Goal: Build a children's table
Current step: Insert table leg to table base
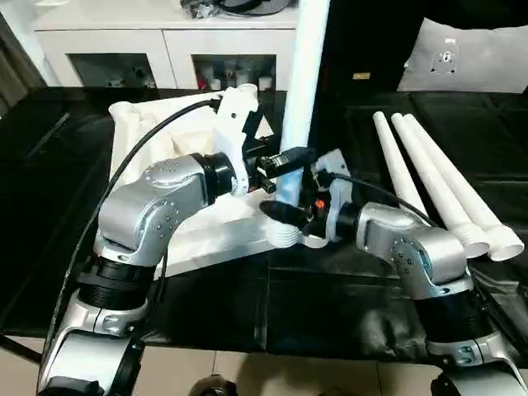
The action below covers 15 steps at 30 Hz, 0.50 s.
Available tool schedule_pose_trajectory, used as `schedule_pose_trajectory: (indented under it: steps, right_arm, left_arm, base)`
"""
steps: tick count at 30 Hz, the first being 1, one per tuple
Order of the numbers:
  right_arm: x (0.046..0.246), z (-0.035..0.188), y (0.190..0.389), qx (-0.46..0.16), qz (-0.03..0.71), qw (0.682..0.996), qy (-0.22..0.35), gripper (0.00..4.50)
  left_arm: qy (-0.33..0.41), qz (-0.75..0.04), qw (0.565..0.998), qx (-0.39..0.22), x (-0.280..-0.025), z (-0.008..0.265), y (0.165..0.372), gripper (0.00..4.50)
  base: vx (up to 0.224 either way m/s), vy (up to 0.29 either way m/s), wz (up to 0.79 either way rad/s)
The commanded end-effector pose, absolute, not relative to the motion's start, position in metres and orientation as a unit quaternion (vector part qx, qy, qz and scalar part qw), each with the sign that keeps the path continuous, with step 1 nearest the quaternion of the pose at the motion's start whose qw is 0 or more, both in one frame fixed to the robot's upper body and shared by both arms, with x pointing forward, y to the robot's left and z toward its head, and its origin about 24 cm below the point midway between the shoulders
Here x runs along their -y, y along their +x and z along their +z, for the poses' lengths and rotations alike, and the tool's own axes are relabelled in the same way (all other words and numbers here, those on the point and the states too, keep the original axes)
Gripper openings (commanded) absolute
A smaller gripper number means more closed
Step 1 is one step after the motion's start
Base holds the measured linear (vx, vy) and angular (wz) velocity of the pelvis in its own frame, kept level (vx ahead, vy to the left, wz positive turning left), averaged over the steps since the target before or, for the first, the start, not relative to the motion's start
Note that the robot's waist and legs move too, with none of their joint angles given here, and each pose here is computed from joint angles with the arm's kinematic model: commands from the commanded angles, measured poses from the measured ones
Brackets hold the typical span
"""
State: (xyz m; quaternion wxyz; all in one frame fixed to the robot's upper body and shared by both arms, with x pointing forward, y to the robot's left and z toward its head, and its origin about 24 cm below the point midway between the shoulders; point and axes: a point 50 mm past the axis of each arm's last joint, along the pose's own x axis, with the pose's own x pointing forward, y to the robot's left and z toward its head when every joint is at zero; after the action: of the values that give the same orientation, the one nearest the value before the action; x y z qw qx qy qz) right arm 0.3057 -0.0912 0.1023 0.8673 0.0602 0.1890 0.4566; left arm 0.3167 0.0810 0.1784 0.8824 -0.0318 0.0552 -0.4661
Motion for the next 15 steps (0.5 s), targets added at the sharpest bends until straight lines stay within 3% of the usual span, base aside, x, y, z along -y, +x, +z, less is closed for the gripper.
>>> schedule_pose_trajectory:
  steps: [1,7,9,15]
  right_arm:
    - [0.0885,0.1033,0.3034,-0.194,0.466,0.861,0.055,2.56]
    - [0.0878,0.1031,0.3041,-0.195,0.467,0.860,0.063,2.56]
    - [0.0876,0.1031,0.3041,-0.196,0.467,0.860,0.066,2.25]
    - [0.0871,0.1035,0.3039,-0.194,0.470,0.858,0.075,1.97]
  left_arm:
    - [-0.018,-0.473,0.880,-0.033,-0.0800,0.1892,0.3163,1.84]
    - [-0.018,-0.480,0.876,-0.032,-0.0785,0.1900,0.3152,1.84]
    - [-0.018,-0.482,0.875,-0.032,-0.0780,0.1901,0.3149,1.84]
    - [-0.015,-0.491,0.870,-0.034,-0.0768,0.1904,0.3130,1.84]
  base:
    - [0.000,0.000,0.00]
    - [0.000,0.000,0.00]
    - [0.000,0.000,0.00]
    - [0.000,0.000,0.00]
